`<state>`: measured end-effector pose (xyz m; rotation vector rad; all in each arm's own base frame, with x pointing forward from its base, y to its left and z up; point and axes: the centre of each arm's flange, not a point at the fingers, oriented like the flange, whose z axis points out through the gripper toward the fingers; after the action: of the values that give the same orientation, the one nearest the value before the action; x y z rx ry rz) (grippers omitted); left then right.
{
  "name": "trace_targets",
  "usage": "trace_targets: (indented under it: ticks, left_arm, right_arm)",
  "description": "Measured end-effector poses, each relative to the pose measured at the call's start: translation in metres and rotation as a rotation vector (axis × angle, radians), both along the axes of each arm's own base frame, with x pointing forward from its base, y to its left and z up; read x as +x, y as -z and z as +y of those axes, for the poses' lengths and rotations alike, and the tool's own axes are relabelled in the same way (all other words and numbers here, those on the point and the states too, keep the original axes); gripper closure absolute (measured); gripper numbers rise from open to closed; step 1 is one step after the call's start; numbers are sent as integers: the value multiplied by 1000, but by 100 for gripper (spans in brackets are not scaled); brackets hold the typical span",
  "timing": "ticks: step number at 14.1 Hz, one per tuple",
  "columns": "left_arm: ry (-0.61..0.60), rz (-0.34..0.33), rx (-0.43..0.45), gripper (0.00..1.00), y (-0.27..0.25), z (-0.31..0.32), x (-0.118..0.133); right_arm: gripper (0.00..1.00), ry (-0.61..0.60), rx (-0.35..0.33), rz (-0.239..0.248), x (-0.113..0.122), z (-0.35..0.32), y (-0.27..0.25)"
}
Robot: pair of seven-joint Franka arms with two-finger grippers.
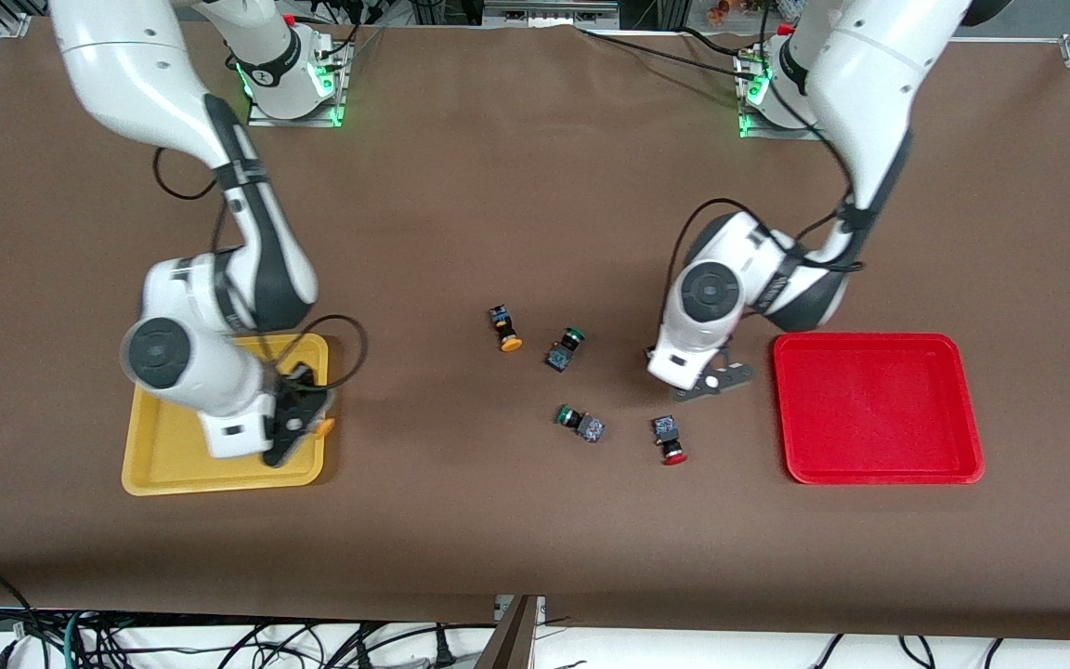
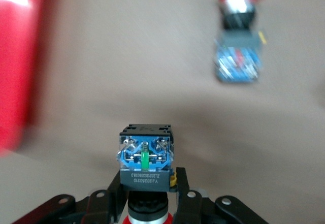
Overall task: Place red and yellow buttons in trays
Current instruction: 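Carry the yellow button into the yellow tray while the left gripper carries red into red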
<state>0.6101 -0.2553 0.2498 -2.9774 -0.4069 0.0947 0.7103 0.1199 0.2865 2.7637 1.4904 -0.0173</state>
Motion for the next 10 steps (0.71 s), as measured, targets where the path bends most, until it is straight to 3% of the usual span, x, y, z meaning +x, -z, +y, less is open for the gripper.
trace_targets:
  ticks: [3, 6, 7, 10]
  left_arm:
    - [105, 4, -4, 59, -36, 84, 28]
    - [226, 41, -18, 59, -33, 149, 40]
    - [268, 56, -25, 59, -29, 168, 42]
    - [353, 91, -63, 59, 7, 214, 44]
  right_arm:
    - [67, 35, -8, 17, -2, -69, 33]
    - [67, 18, -11, 8, -2, -102, 60]
    - [63, 26, -6, 8, -2, -109, 66]
    - [34, 62, 31, 11, -3, -110, 72]
